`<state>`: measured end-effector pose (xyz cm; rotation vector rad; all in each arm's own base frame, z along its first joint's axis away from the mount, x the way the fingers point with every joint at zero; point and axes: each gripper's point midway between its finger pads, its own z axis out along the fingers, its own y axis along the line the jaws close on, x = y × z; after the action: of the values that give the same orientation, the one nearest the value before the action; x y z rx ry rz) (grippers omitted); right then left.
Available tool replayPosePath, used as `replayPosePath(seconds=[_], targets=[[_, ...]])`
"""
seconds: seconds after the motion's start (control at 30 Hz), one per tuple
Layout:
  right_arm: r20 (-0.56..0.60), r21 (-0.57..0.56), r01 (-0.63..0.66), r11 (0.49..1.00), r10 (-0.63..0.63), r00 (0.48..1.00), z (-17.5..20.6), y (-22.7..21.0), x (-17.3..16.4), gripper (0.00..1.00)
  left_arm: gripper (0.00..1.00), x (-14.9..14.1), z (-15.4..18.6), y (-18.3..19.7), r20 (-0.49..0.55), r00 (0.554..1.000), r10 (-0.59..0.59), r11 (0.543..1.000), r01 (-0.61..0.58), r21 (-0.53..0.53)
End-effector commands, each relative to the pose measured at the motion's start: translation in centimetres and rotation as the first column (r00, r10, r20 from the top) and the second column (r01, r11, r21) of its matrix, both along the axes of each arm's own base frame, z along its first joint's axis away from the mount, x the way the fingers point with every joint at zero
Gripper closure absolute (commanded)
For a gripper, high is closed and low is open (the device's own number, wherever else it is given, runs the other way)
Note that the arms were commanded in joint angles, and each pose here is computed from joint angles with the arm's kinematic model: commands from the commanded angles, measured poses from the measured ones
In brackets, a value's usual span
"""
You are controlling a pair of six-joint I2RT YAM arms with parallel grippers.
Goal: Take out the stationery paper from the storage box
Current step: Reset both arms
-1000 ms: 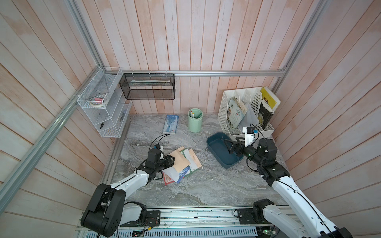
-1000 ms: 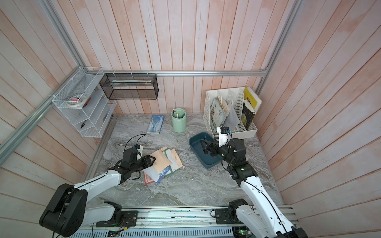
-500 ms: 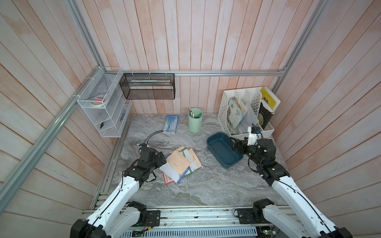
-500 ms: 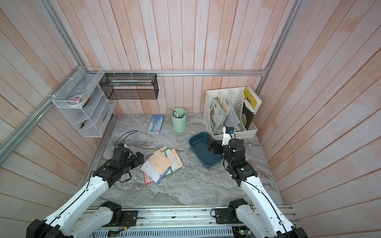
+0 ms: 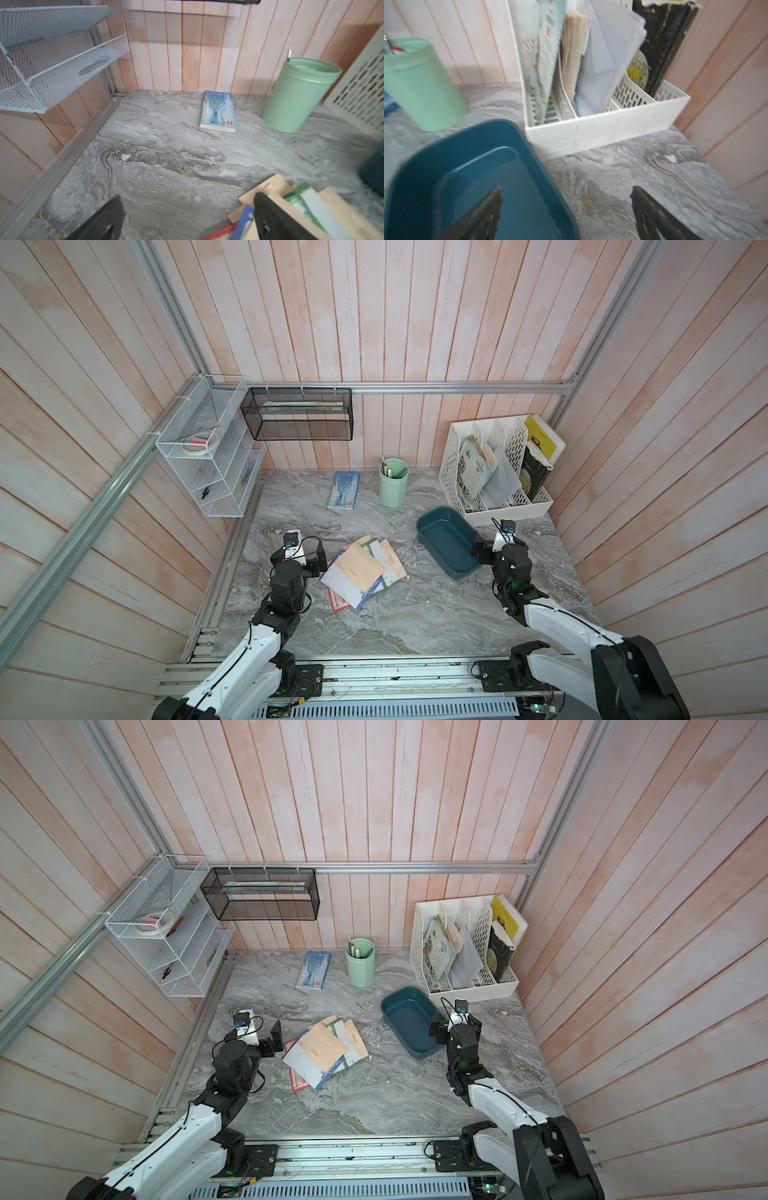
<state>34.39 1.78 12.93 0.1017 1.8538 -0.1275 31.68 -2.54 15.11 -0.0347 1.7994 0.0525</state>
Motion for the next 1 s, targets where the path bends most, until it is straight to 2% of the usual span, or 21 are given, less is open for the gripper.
replayPosePath(seconds=[0.0, 0.1, 0.2, 0.27, 0.33, 0.4, 0.47, 0.5, 0.53, 0.6, 0.63, 0.73, 0.97], targets=[[0.166, -0.006, 0.114, 0.993, -0.111, 0.98, 1.8, -2.9, 0.4, 0.02, 0.0, 1.8, 3.5, 1.2, 0.194, 0.98, -0.038, 0.999, 0.036, 0.012], [0.235, -0.033, 0.096, 0.995, -0.085, 0.968, 2.8, -2.7, 0.5, 0.02, 0.0, 2.7, 1.5, 2.8, 0.177, 0.984, -0.031, 0.998, 0.041, -0.055], [0.233, -0.06, 0.138, 0.989, -0.121, 0.965, 2.7, -3.7, 1.4, 0.02, 0.0, 3.6, 1.5, 3.4, 0.228, 0.974, -0.013, 0.999, 0.024, -0.044], [0.242, -0.059, 0.157, 0.986, -0.139, 0.96, 2.1, -4.3, 1.6, 0.02, 0.0, 4.6, 0.9, 4.0, 0.212, 0.977, 0.005, 0.999, 0.005, -0.045], [0.293, -0.045, 0.172, 0.984, -0.152, 0.944, 2.4, -4.8, 1.0, 0.02, 0.0, 5.7, -0.9, 3.8, 0.156, 0.987, -0.041, 0.996, 0.052, -0.067], [0.273, -0.02, 0.172, 0.985, -0.16, 0.949, 2.0, -5.1, 0.9, 0.02, 0.0, 6.2, -1.3, 3.6, 0.179, 0.982, -0.065, 0.995, 0.078, -0.064], [0.229, 0.033, 0.128, 0.991, -0.133, 0.964, 0.5, -5.6, 1.2, 0.02, 0.0, 6.1, -1.9, 3.4, 0.125, 0.989, -0.083, 0.994, 0.092, -0.066], [0.247, 0.053, 0.133, 0.99, -0.142, 0.959, 0.7, -6.3, 1.6, 0.02, 0.0, 6.1, -1.7, 3.1, 0.149, 0.984, -0.102, 0.992, 0.112, -0.061], [0.25, 0.055, 0.141, 0.988, -0.151, 0.956, 0.7, -6.5, 1.9, 0.02, 0.0, 6.2, -1.5, 2.8, 0.161, 0.979, -0.122, 0.99, 0.133, -0.055], [0.197, 0.05, 0.139, 0.989, -0.146, 0.969, 0.1, -6.4, 2.3, 0.02, 0.0, 6.7, -2.1, 3.4, 0.11, 0.99, -0.09, 0.993, 0.098, -0.072], [0.195, 0.054, 0.136, 0.989, -0.144, 0.97, 0.0, -6.4, 2.3, 0.02, 0.0, 6.8, -2.1, 3.5, 0.119, 0.989, -0.083, 0.994, 0.092, -0.065], [0.236, 0.055, 0.138, 0.989, -0.147, 0.96, 0.5, -6.4, 2.0, 0.02, 0.0, 6.7, -2.0, 3.4, 0.126, 0.988, -0.088, 0.993, 0.096, -0.066], [0.222, 0.056, 0.141, 0.988, -0.15, 0.963, 0.3, -6.5, 2.1, 0.02, 0.0, 7.0, -2.1, 3.0, 0.115, 0.987, -0.112, 0.991, 0.119, -0.058]])
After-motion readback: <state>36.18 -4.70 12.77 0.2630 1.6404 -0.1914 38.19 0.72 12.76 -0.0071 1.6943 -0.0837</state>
